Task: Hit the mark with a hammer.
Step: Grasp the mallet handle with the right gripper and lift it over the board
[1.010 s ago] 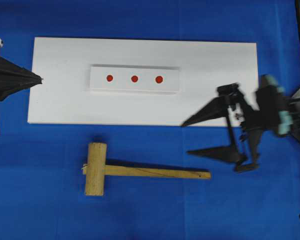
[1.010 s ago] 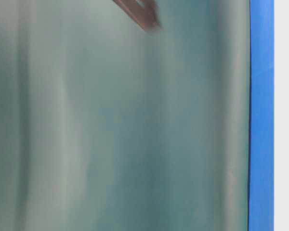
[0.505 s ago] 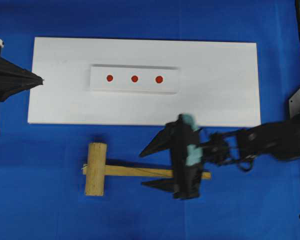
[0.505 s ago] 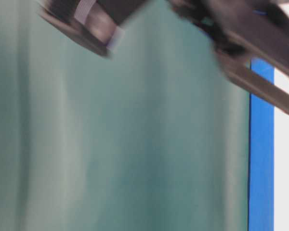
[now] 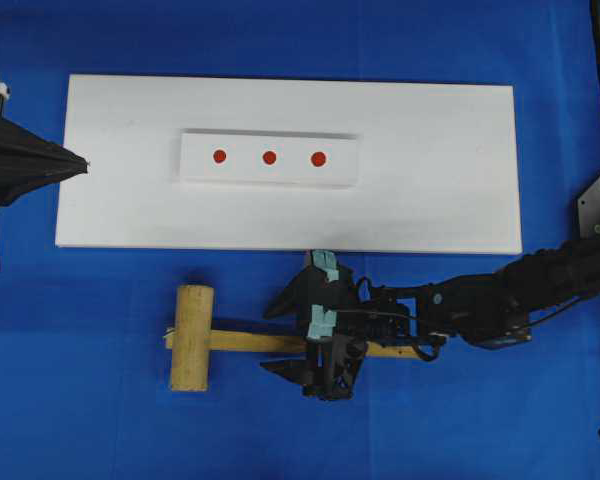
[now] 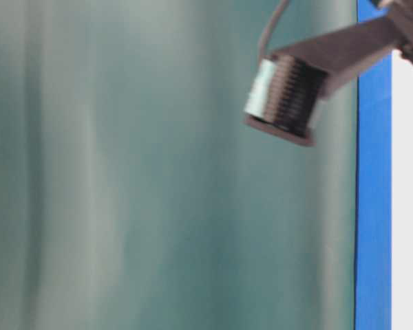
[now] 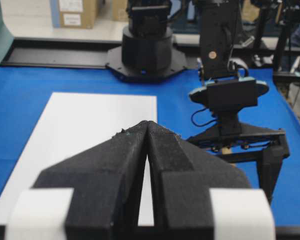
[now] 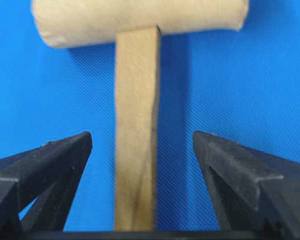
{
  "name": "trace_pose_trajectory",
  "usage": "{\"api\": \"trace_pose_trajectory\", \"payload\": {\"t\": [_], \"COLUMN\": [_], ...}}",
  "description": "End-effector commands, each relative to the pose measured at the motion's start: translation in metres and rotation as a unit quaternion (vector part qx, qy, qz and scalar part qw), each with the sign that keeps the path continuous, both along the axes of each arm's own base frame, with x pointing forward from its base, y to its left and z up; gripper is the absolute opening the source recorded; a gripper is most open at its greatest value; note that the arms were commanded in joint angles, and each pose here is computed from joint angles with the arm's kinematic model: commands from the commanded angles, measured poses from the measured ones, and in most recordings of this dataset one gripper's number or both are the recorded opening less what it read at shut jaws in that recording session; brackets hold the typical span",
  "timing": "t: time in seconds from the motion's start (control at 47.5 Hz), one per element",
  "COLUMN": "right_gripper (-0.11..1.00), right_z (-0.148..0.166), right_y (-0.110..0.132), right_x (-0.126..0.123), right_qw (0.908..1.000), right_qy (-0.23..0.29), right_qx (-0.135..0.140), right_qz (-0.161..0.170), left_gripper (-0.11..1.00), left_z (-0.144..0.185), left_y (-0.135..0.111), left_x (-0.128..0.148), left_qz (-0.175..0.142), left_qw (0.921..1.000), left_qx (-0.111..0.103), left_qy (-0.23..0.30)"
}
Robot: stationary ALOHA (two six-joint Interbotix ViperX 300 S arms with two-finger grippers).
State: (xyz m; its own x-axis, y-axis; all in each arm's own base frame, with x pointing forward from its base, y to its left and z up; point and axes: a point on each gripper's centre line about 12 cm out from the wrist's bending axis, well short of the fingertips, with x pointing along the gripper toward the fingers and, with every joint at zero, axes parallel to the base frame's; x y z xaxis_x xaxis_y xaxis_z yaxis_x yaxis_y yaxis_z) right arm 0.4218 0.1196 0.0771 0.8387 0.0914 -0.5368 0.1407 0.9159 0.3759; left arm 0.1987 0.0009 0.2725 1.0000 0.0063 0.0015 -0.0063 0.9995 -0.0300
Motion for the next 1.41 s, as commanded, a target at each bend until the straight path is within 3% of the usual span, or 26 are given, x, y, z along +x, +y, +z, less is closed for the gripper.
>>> {"api": "trace_pose_trajectory", "payload": {"t": [0.0, 0.274, 0.337, 0.484, 0.568, 0.694, 0.968, 1.178, 1.389], "right_gripper": [0.89, 0.84, 0.7, 0.27, 0.11, 0.1, 0.1, 0.1, 0.1], "right_z": [0.005, 0.002, 0.002, 0.002, 0.006, 0.024, 0.095, 0.134, 0.149], "right_y": [0.003, 0.006, 0.006, 0.008, 0.009, 0.011, 0.004, -0.006, -0.029], "right_x": [0.005, 0.007, 0.006, 0.006, 0.008, 0.007, -0.01, -0.027, -0.033], "right_qw": [0.9999, 0.9998, 0.9998, 0.9994, 0.9993, 0.999, 0.9952, 0.993, 0.9939], "right_qy": [-0.011, -0.01, -0.008, 0.003, 0.001, -0.015, -0.078, -0.09, -0.088], "right_qx": [0.004, -0.014, -0.018, -0.026, -0.026, -0.025, -0.033, -0.037, -0.039], "right_qz": [-0.005, 0.006, 0.01, 0.022, 0.026, 0.032, 0.049, 0.068, 0.054], "left_gripper": [0.0, 0.0, 0.0, 0.0, 0.0, 0.0, 0.0, 0.0, 0.0], "left_z": [0.004, 0.005, 0.005, 0.005, 0.004, 0.005, 0.004, 0.004, 0.004], "left_y": [0.0, 0.0, 0.0, 0.0, 0.0, 0.0, 0.0, 0.0, 0.0], "left_x": [0.001, 0.001, 0.001, 0.0, 0.0, 0.0, 0.0, 0.0, 0.0], "left_qz": [0.0, 0.0, 0.0, 0.0, 0.0, 0.0, 0.0, 0.0, 0.0], "left_qw": [1.0, 1.0, 1.0, 1.0, 1.0, 1.0, 1.0, 1.0, 1.0], "left_qx": [-0.001, -0.001, -0.001, 0.0, -0.002, -0.002, -0.002, -0.003, -0.008], "left_qy": [-0.005, -0.007, -0.008, -0.007, -0.005, -0.004, 0.001, 0.001, 0.001]}}
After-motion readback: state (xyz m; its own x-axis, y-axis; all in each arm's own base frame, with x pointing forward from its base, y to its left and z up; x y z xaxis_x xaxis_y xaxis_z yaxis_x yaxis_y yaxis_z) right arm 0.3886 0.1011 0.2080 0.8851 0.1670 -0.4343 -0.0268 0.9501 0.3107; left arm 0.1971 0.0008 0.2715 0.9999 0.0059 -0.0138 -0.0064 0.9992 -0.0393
